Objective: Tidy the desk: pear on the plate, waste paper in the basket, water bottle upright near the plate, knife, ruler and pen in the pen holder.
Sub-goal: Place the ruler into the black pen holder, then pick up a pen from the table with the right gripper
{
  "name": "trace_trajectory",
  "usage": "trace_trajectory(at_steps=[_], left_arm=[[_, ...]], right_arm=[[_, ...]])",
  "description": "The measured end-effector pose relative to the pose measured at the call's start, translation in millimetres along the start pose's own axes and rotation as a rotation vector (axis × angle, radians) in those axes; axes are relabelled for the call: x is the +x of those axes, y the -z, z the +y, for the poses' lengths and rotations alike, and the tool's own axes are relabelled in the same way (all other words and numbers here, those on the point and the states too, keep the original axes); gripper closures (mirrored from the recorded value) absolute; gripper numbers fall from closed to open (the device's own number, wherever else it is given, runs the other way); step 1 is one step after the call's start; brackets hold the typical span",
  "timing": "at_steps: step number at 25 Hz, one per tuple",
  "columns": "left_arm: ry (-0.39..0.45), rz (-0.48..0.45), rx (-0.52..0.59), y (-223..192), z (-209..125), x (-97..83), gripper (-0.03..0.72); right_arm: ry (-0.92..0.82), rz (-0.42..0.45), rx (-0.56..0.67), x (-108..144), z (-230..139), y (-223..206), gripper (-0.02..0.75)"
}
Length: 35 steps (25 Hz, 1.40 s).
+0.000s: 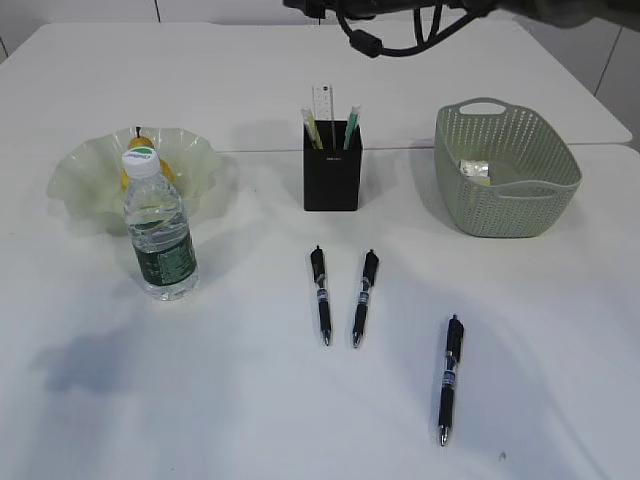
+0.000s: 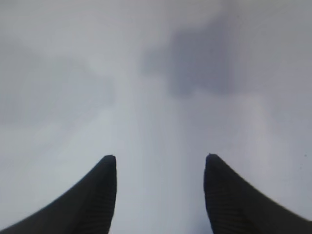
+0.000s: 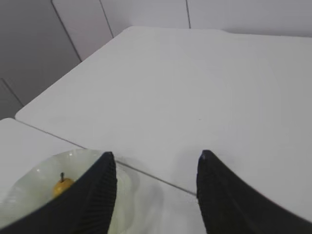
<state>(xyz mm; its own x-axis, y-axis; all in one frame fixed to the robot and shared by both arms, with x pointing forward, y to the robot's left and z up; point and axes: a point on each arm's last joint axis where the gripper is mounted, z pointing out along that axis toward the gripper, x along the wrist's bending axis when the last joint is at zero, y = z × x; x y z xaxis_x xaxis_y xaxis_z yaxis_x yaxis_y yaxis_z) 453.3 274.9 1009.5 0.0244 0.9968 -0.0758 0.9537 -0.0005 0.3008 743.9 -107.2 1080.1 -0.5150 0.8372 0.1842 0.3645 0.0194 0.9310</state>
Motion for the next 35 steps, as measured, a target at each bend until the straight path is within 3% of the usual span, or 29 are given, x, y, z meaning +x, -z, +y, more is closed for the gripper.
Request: trace_trajectory(at_steps=[5,11,18,27,35], left_arm=[[0.000,0.001,0.020,0,-2,0.1,0.287],[-0.002,0.003,0.029,0,-3,0.3,0.287],[0.001,0.001,0.029,0,-3,0.1,0.287],[0.002,-0.001,0.031,0,-3,-0.1,0.287],[0.004,-0.002,0.031,0,-3,-0.2,0.287]], right_arm=[[-0.081,0.030,0.187,10,1,19,0.342],[-0.072,-0.090,0.502,9,-8,50,0.341],[-0.042,-0.201,0.698,11,0,91,0.341],[-0.049,-0.226,0.730,16,4,116,0.341],[-0.086,-0.230,0.907,17,-43,134,0.342]])
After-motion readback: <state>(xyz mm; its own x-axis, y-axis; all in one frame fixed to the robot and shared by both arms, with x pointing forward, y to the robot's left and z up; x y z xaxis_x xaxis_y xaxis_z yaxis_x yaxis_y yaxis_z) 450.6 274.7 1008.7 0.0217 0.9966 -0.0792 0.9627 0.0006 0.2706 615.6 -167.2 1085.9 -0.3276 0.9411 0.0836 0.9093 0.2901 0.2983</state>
